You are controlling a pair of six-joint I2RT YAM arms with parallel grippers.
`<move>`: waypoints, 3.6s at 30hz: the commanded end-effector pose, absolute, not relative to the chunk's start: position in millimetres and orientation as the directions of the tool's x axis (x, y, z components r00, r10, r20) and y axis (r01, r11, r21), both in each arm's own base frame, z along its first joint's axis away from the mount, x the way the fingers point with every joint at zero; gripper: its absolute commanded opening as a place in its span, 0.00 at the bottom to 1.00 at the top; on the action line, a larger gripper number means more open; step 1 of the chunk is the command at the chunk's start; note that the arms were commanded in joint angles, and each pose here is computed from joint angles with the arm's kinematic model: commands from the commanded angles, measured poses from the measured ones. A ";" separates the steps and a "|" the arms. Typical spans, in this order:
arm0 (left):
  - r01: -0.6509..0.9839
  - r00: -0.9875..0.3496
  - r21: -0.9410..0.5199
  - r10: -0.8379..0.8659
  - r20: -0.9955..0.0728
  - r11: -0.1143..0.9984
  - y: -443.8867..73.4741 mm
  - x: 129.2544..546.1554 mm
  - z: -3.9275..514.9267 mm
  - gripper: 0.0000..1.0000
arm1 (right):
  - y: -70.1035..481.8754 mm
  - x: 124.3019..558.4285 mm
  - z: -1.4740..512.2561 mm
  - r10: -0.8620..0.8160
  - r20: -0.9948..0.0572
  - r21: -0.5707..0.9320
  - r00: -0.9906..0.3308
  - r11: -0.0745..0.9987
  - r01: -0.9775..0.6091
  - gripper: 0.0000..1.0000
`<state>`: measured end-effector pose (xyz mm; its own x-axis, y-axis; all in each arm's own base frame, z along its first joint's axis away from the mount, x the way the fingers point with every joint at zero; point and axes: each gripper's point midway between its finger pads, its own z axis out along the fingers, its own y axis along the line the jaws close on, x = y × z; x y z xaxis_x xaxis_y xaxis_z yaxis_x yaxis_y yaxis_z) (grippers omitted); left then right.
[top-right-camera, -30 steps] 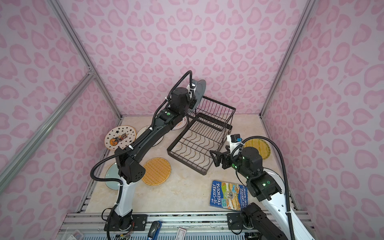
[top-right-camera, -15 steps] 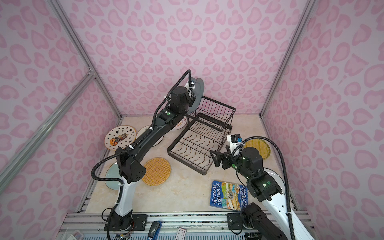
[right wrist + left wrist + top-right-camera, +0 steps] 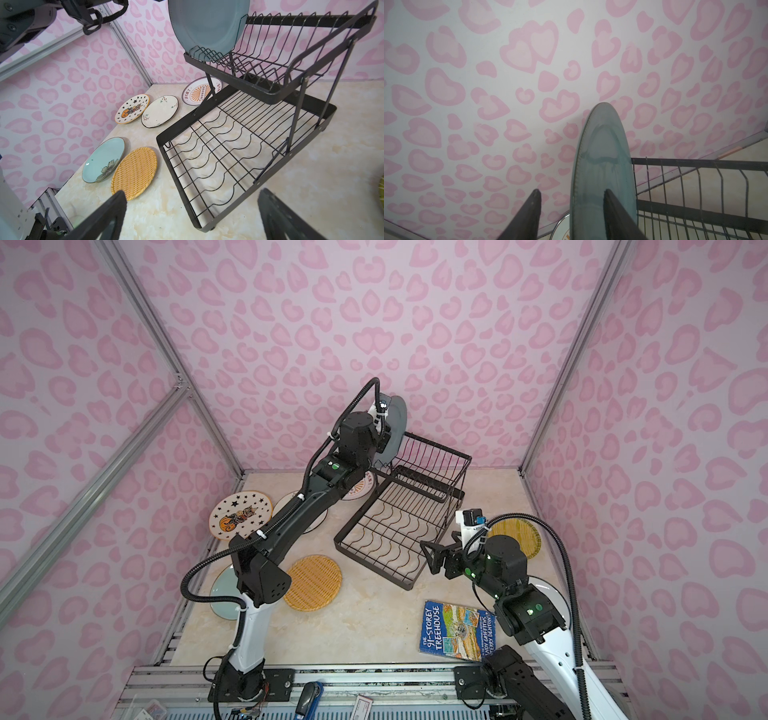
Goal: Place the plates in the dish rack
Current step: 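Lower the teal plate into a slot of the upper tier with the left gripper, then open the left gripper and draw it back toward the robot, then reach the right gripper to the green-rimmed woven mat by the wall and grasp it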
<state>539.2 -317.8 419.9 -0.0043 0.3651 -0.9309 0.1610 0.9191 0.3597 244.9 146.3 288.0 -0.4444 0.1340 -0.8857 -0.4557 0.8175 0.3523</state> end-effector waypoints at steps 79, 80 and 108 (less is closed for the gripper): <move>0.451 -0.618 -0.525 -0.171 -0.767 0.721 -168.6 274.2 260.7 0.97 | -172.7 290.1 157.2 0.824 -0.565 0.644 0.040 0.410 0.646 0.88; 0.462 -0.616 -0.527 -0.169 -0.769 0.713 -170.1 273.0 261.0 0.97 | -178.6 291.9 149.7 0.826 -0.562 0.636 0.045 0.397 0.662 0.88; 0.699 -0.532 -0.507 -0.107 -0.840 0.504 -201.2 227.0 288.3 0.97 | -184.5 384.0 53.9 0.903 -0.367 0.745 -0.222 0.428 0.512 0.81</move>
